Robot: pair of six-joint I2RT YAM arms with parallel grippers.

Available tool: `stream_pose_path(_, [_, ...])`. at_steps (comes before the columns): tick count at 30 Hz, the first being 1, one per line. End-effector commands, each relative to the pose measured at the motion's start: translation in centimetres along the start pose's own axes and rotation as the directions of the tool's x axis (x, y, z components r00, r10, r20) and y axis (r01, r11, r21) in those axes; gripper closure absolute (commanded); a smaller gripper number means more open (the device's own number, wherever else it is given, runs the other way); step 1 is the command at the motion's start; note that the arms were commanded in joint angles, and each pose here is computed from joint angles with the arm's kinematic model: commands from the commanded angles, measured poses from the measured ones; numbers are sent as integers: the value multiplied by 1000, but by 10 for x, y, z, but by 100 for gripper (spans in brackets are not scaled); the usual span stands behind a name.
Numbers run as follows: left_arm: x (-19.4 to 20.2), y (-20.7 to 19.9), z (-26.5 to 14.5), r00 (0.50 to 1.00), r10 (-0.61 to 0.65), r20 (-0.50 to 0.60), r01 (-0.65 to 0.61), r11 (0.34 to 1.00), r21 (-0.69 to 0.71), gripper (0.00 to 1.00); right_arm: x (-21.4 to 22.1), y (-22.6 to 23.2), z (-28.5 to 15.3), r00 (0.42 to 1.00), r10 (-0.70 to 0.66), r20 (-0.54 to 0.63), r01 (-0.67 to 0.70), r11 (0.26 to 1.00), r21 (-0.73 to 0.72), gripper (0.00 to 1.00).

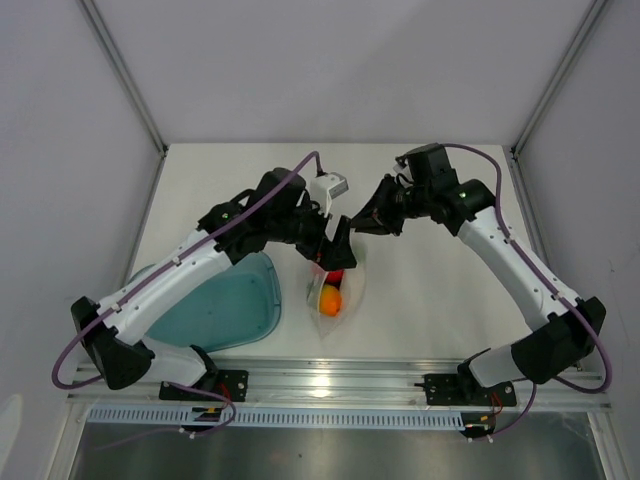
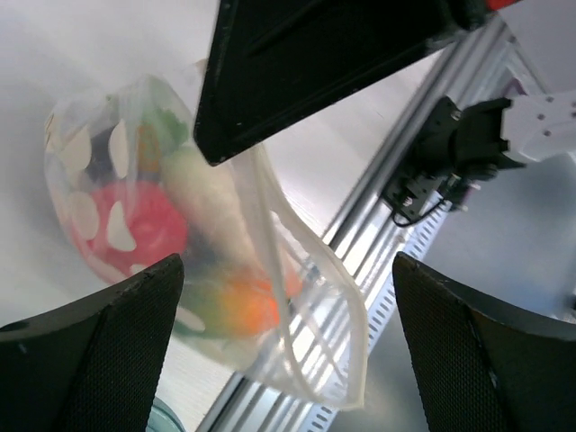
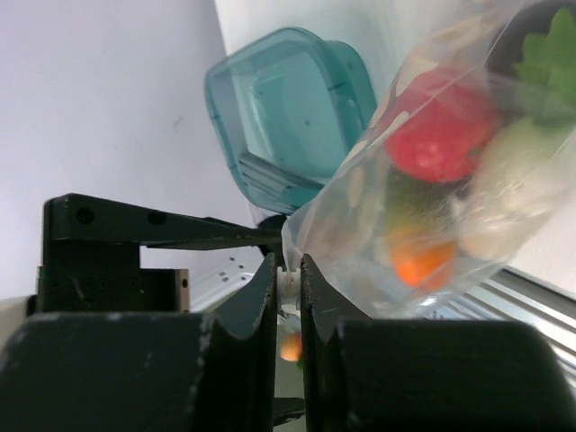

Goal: Place the food in the zip-top bag and seal the zipper
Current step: Adjust the zipper food storage bag at the center of the board.

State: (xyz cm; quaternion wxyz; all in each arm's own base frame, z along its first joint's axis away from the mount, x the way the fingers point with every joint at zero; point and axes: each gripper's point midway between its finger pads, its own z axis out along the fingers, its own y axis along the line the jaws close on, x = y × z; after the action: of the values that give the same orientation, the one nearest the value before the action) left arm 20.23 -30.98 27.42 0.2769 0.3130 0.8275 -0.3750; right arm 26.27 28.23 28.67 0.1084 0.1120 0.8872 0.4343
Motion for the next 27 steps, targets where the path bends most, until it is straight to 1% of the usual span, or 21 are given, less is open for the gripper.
stream_pose_path(1, [-33, 1, -18, 986, 84, 146, -60, 985, -164, 2, -3, 21, -22, 995, 51, 81, -44, 995, -84, 100])
stream_pose_path(3, [-30, 1, -17, 986, 90, 142, -59, 976, -212, 0, -4, 22, -23, 991, 96, 93, -87, 991, -98, 100])
stream_pose_path(4, [-30, 12, -18, 985, 88, 148, -44, 959, -279, 1, -1, 23, -27, 989, 107, 99, -97, 990, -105, 100])
stream_pose_path(5, [-26, 15, -17, 987, 81, 135, -37, 953, -300, 1, 1, 19, -25, 985, 142, 97, -132, 986, -101, 100])
stream_pose_path(7, [-23, 25, -15, 989, 66, 134, -11, 927, -375, 0, 4, 22, -29, 980, 165, 108, -151, 981, -121, 100])
stream_pose_path(8, [-22, 23, -15, 989, 63, 134, -7, 925, -379, 0, 4, 18, -27, 973, 200, 114, -187, 975, -118, 100])
stream_pose_path(10, [-24, 23, -15, 986, 75, 146, -8, 912, -410, 0, 5, 18, -29, 968, 220, 122, -205, 971, -124, 100])
stream_pose_path(15, [-41, -2, -23, 968, 125, 217, -33, 922, -386, 1, 7, 23, -33, 959, 233, 162, -214, 969, -127, 100])
stream_pose_path(18, [-50, -14, -24, 959, 113, 258, -18, 938, -345, 0, 11, 24, -30, 959, 235, 162, -216, 969, -122, 100])
stream_pose_path(20, [-50, -18, -20, 960, 105, 259, -17, 947, -321, 1, 10, 26, -30, 956, 240, 171, -221, 967, -126, 100])
stream_pose_path(23, [-45, -16, -9, 971, 86, 222, -10, 946, -323, 0, 9, 29, -30, 952, 244, 185, -223, 967, -126, 100])
stream_pose_path(27, [-29, -9, 13, 989, 56, 136, -8, 944, -329, 0, 7, 32, -33, 944, 254, 209, -230, 964, -135, 100])
